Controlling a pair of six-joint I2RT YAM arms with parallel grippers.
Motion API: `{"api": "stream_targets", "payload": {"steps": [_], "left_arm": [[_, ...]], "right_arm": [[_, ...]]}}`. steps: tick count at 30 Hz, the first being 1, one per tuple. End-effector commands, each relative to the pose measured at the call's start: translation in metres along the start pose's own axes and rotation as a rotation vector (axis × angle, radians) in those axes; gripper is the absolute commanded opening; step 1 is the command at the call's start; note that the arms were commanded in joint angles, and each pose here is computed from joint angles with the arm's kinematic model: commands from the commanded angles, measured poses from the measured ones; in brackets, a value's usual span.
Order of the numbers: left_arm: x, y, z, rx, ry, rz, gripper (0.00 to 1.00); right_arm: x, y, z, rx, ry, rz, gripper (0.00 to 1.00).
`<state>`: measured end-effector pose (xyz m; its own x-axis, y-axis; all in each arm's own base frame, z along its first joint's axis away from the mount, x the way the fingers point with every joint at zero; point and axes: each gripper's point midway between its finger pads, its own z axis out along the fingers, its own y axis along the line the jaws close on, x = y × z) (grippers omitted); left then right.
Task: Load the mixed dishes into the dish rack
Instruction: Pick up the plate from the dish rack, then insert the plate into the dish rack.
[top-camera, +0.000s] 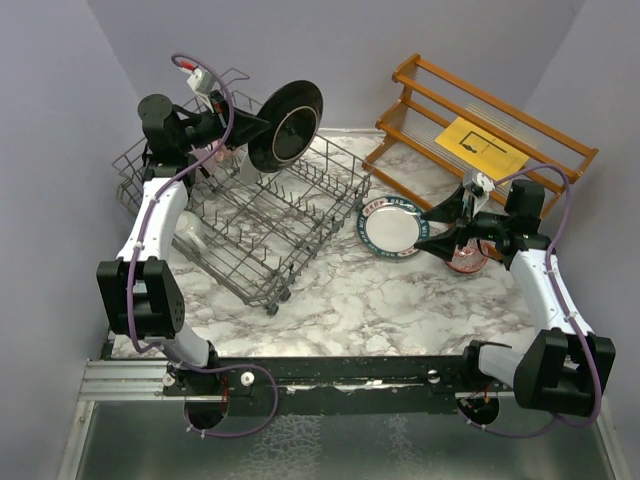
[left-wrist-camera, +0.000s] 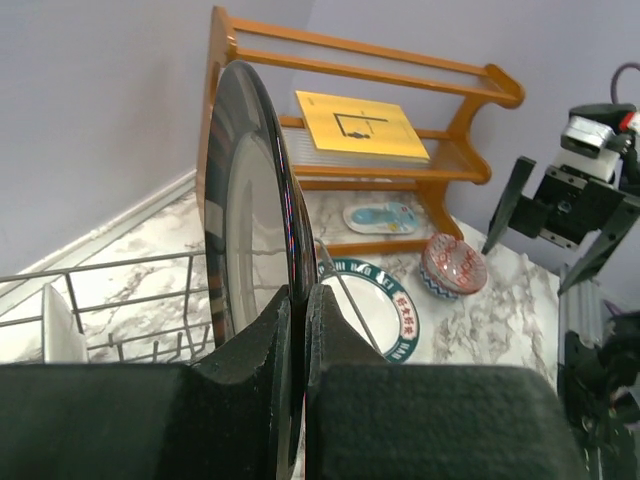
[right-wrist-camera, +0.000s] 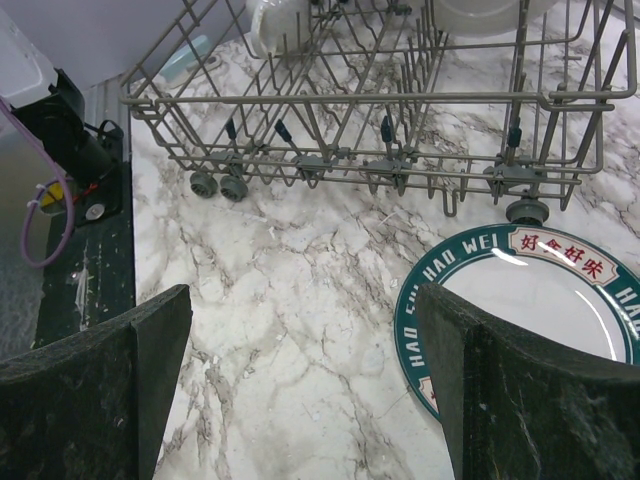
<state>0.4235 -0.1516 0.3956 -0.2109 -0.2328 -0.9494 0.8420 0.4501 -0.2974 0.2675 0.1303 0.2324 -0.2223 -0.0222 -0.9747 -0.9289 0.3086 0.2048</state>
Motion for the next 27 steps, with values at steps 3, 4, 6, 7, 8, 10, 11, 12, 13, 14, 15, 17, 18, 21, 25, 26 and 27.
{"api": "stream_targets", "payload": {"steps": [3, 4, 6, 7, 8, 10, 11, 12, 13, 14, 15, 17, 18, 21, 25, 26, 27], "left_arm": [[-0.006, -0.021, 0.001, 0.166, 0.014, 0.113, 0.00], [-0.002, -0.017, 0.001, 0.162, 0.017, 0.103, 0.00], [0.006, -0.010, 0.002, 0.152, 0.021, 0.086, 0.00], [0.010, -0.007, 0.002, 0.146, 0.023, 0.080, 0.00], [0.013, -0.004, 0.002, 0.139, 0.025, 0.075, 0.00], [0.017, 0.002, 0.003, 0.124, 0.027, 0.069, 0.00], [0.019, 0.004, 0.003, 0.120, 0.029, 0.065, 0.00], [0.021, 0.006, 0.003, 0.118, 0.030, 0.060, 0.00], [0.022, 0.007, 0.004, 0.118, 0.033, 0.055, 0.00], [0.024, 0.009, 0.004, 0.118, 0.035, 0.052, 0.00], [0.026, 0.010, 0.004, 0.116, 0.039, 0.048, 0.00], [0.033, 0.015, 0.004, 0.107, 0.052, 0.043, 0.00], [0.036, 0.018, 0.004, 0.101, 0.060, 0.039, 0.00], [0.046, 0.024, 0.004, 0.089, 0.076, 0.033, 0.00], [0.053, 0.028, 0.004, 0.086, 0.084, 0.025, 0.00], [0.054, 0.028, 0.004, 0.087, 0.084, 0.025, 0.00], [0.059, 0.032, 0.004, 0.085, 0.090, 0.014, 0.00]], "right_arm": [[0.000, -0.003, -0.002, 0.024, 0.003, -0.023, 0.93], [0.000, -0.003, -0.002, 0.023, 0.004, -0.022, 0.93], [0.000, -0.003, -0.002, 0.022, 0.003, -0.024, 0.93], [0.000, -0.003, -0.002, 0.022, 0.003, -0.023, 0.93], [0.000, -0.003, -0.002, 0.023, 0.003, -0.023, 0.93], [0.000, -0.003, -0.002, 0.023, 0.003, -0.024, 0.93], [0.000, -0.003, -0.002, 0.024, 0.003, -0.024, 0.93], [0.000, -0.003, -0.002, 0.024, 0.004, -0.023, 0.93], [0.000, -0.003, -0.002, 0.024, 0.004, -0.023, 0.93], [0.000, -0.003, -0.002, 0.024, 0.003, -0.025, 0.93], [0.000, -0.003, -0.002, 0.024, 0.003, -0.025, 0.93], [-0.001, -0.003, -0.002, 0.024, 0.003, -0.026, 0.93], [0.000, -0.003, -0.002, 0.023, 0.003, -0.024, 0.93], [0.000, -0.003, -0.002, 0.024, 0.003, -0.024, 0.93], [-0.001, -0.003, -0.002, 0.024, 0.003, -0.025, 0.93], [-0.001, -0.003, -0.002, 0.023, 0.003, -0.026, 0.93], [0.000, -0.002, -0.002, 0.023, 0.003, -0.024, 0.93]]}}
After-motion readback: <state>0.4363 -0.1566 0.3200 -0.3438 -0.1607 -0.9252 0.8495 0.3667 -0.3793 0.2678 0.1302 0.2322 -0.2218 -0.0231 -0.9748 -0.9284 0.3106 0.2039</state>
